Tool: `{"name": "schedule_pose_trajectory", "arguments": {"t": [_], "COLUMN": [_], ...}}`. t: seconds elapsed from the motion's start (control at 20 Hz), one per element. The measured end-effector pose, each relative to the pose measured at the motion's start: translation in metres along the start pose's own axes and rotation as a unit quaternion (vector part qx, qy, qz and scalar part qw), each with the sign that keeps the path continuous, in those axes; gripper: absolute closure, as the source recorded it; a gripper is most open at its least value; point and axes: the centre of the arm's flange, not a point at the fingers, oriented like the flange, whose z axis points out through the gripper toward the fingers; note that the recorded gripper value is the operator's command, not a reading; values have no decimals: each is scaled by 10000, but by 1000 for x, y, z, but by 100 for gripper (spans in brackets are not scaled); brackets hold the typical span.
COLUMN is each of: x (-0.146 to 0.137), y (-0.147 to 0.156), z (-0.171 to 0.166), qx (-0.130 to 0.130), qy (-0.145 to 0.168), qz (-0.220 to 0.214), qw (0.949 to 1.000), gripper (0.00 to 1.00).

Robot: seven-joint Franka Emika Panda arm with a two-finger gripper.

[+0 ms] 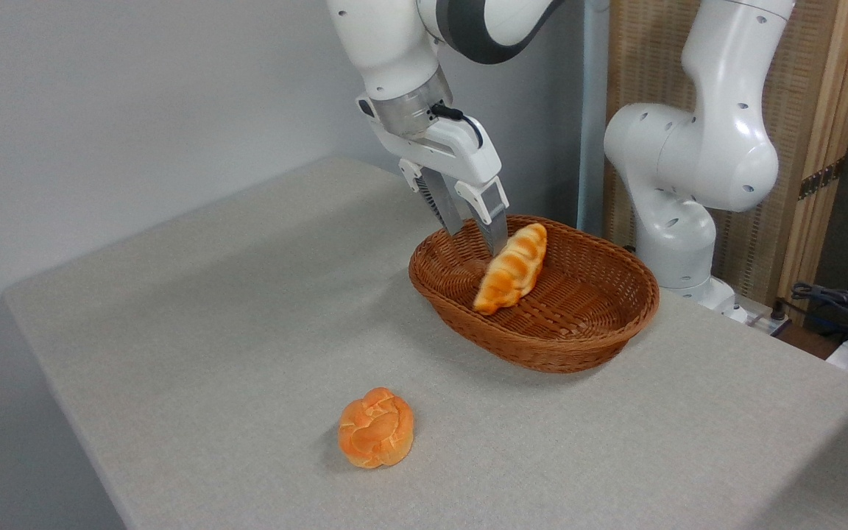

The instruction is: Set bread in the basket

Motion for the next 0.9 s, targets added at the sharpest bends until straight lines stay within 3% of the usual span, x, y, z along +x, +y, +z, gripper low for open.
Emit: {"name": "schedule_pose_trajectory", "arguments": {"t": [0.1,0.2,0.35,0.5,0.7,0.9], "x": [0,-7,-22,-20,13,15], "y": [-3,-14,-45,-96,-166,-190], "z": [-21,-59,-128,-174,-175,-182], "qx": [87,227,549,780,825,927], "qy": [215,621,1271,1731,1819,1753], "qz": [-17,-44,153,90,-110,34], "qw": [9997,9978,9902,9818,9798,9801], "gripper": [0,0,0,0,0,0]}}
